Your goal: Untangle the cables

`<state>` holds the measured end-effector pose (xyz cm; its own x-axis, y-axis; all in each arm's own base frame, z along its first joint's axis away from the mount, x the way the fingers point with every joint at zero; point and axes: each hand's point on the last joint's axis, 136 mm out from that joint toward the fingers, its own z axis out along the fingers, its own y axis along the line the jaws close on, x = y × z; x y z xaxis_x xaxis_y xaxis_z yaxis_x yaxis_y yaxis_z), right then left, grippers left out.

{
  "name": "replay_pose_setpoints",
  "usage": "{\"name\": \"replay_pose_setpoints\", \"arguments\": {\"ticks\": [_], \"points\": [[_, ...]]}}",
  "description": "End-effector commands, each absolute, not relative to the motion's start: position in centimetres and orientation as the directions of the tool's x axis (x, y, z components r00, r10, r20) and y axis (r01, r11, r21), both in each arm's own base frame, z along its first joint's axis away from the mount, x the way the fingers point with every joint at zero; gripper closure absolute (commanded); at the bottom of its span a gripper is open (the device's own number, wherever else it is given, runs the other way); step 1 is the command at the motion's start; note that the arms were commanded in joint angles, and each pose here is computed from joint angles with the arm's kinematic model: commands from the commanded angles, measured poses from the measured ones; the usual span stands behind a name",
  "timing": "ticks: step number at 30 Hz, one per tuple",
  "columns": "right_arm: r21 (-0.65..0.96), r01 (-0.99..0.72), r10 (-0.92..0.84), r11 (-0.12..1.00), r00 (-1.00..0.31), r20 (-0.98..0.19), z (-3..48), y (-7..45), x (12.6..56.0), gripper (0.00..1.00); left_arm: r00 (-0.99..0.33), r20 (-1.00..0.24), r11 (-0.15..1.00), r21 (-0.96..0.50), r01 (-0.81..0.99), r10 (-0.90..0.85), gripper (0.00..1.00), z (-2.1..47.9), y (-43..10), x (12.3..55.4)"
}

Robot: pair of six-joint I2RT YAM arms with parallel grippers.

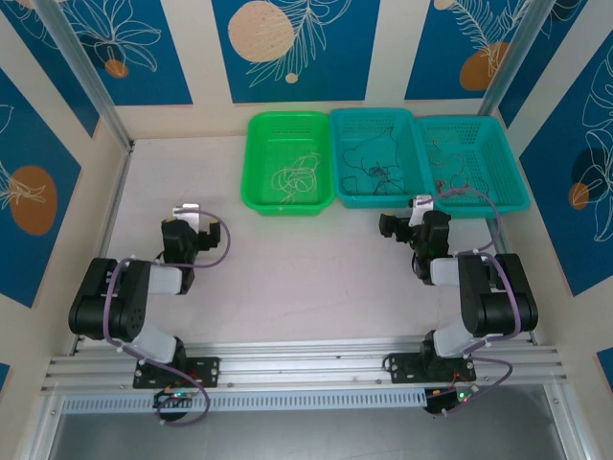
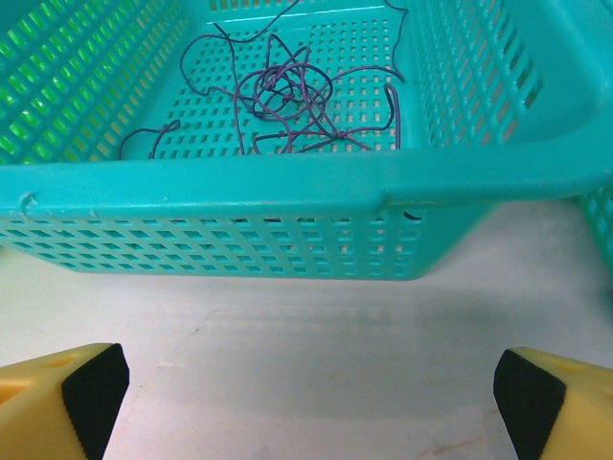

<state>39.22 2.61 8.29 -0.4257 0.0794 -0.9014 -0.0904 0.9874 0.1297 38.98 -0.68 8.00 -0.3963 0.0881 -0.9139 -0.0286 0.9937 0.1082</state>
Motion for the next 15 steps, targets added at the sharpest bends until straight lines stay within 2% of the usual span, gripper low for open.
{"name": "replay_pose_setpoints", "arguments": {"ticks": [1, 15], "points": [[0.127, -0.117, 0.073, 0.985, -0.381, -0.922, 9.39, 2.80, 39.63, 0.00, -0.355, -0.932, 0.997, 0.081, -0.020, 0.069, 0.00, 8.95, -0.91, 39.26], [0.126, -0.118, 0.072, 0.985, -0.381, -0.922, 9.41, 2.82, 39.60, 0.00, -0.354, -0.933, 0.997, 0.081, -0.018, 0.069, 0.00, 9.00, -0.97, 39.26]]}}
